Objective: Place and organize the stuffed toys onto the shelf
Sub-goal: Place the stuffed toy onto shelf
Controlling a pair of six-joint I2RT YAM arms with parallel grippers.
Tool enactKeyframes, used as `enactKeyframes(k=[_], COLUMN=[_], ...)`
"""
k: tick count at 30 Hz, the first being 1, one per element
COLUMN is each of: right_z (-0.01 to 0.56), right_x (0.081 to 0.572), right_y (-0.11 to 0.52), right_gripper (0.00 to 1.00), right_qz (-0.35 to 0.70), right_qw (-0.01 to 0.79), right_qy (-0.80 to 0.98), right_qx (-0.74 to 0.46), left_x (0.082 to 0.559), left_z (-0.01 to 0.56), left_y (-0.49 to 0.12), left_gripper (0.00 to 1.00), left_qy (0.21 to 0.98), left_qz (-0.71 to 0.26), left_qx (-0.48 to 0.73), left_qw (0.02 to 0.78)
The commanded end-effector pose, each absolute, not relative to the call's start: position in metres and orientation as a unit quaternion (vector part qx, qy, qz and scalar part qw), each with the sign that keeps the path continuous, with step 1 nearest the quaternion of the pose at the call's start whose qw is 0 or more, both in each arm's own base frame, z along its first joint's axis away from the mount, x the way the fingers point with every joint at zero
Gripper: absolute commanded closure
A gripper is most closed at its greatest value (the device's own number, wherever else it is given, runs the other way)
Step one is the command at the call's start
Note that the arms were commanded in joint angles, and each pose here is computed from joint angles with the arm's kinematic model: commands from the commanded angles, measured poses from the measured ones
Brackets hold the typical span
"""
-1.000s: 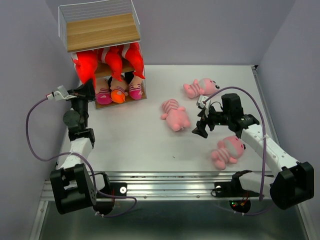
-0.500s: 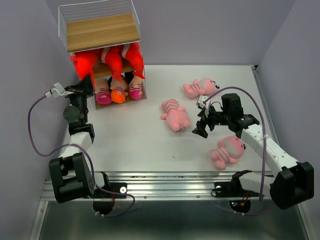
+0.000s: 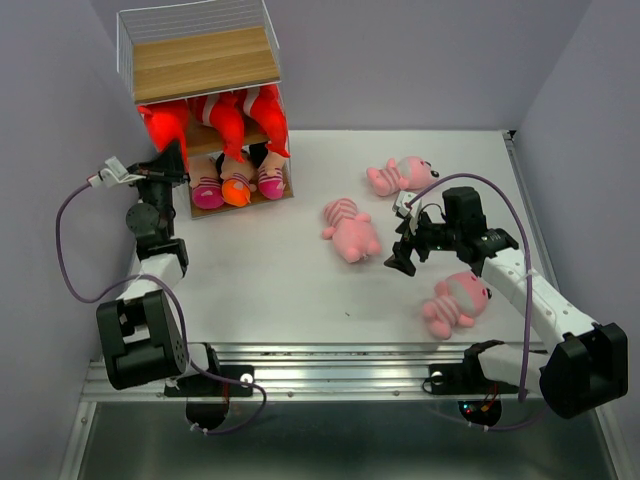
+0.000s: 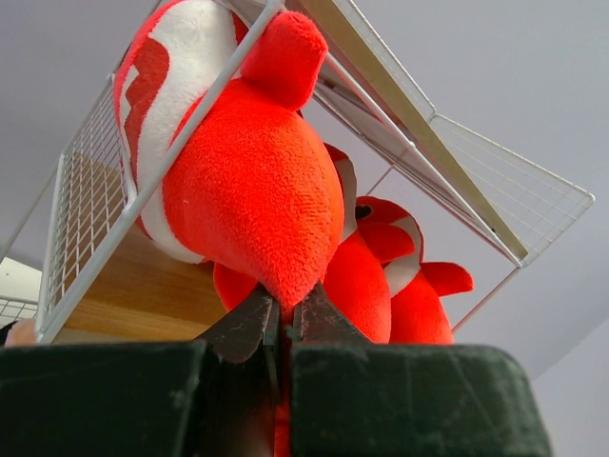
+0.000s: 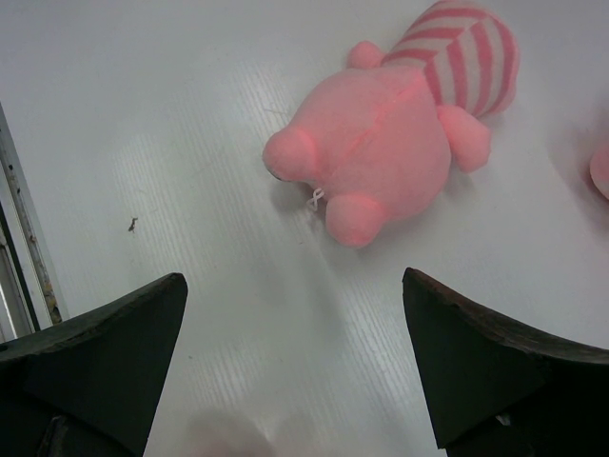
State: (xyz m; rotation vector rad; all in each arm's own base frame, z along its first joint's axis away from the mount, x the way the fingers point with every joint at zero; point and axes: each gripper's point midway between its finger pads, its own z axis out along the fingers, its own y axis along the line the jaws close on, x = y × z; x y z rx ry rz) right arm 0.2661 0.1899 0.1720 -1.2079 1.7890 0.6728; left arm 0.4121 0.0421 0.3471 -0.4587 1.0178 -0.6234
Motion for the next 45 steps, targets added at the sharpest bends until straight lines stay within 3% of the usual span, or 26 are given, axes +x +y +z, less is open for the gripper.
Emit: enactKeyframes(k=[1, 18, 35, 45], right_z=[0.172, 0.171, 0.167, 0.166], right_x=[0.269, 0.270, 0.271, 0.271], right_y=[0.193, 0.192, 0.192, 0.191], right_gripper=[0.00, 0.00, 0.00, 0.00], right_qz=[0.263, 0.261, 0.259, 0.258], right_qw=[0.436, 0.436, 0.432, 0.432], right_qy=[0.706, 0.707, 0.709, 0.708], right_qx=[-0.492, -0.493, -0.494, -0.495], left_x=[0.403, 0.446, 0.450, 0.466], left_z=[0.401, 0.383, 0.380, 0.373], left_y=[0.050, 0.037, 0.009, 0.021], left_gripper=[1.00, 1.00, 1.00, 1.00], left_qy=[0.398, 0.451, 0.470, 0.499], left_qz=[-0.287, -0.313, -0.352, -0.335], left_qx=[-0.182, -0.143, -0.062, -0.092], left_qw=[0.852, 0.824, 0.807, 0.794])
